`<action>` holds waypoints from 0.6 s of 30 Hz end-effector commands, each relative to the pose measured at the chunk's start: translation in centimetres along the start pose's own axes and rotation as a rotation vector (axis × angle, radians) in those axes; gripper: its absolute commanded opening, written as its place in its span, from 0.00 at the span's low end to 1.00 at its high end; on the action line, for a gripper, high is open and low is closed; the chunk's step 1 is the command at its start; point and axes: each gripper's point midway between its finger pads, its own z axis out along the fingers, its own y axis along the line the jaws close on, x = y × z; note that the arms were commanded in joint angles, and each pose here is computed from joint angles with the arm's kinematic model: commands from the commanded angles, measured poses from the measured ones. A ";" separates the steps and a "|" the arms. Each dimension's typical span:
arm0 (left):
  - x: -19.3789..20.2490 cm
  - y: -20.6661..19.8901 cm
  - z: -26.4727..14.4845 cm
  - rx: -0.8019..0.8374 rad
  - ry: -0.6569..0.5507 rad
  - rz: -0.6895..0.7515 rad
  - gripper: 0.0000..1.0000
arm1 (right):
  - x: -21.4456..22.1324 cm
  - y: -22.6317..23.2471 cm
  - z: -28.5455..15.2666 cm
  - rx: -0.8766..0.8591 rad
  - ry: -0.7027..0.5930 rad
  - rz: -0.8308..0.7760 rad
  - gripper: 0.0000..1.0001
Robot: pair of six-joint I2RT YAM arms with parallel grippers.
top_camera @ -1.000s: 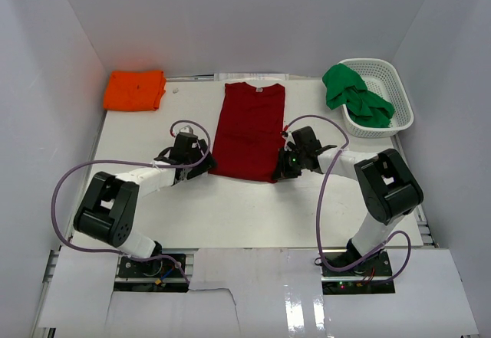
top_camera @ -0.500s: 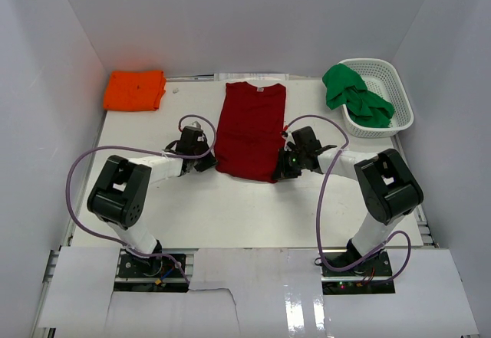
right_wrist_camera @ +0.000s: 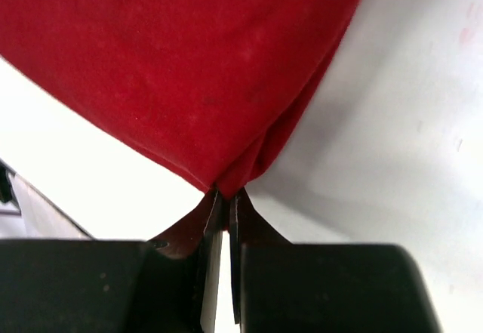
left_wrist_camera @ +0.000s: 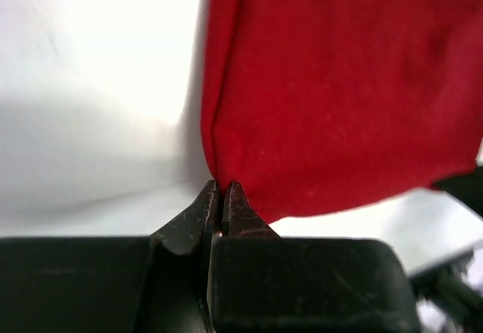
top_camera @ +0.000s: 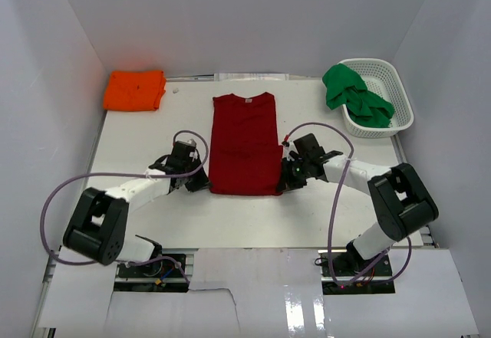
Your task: Fold and stack the t-shirts
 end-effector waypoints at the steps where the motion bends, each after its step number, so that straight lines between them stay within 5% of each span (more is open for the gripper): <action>1: 3.5 -0.2 -3.3 0.025 0.094 -0.002 0.00 | 2.9 0.3 -1.8 0.003 0.061 -0.005 0.08; 11: 5.9 -2.7 -8.0 0.114 0.134 -0.052 0.00 | 5.1 3.3 -6.1 -0.047 0.090 -0.032 0.08; 18: 3.7 -2.8 -9.6 0.042 0.059 -0.093 0.00 | -1.0 6.1 -9.0 -0.037 -0.004 -0.131 0.08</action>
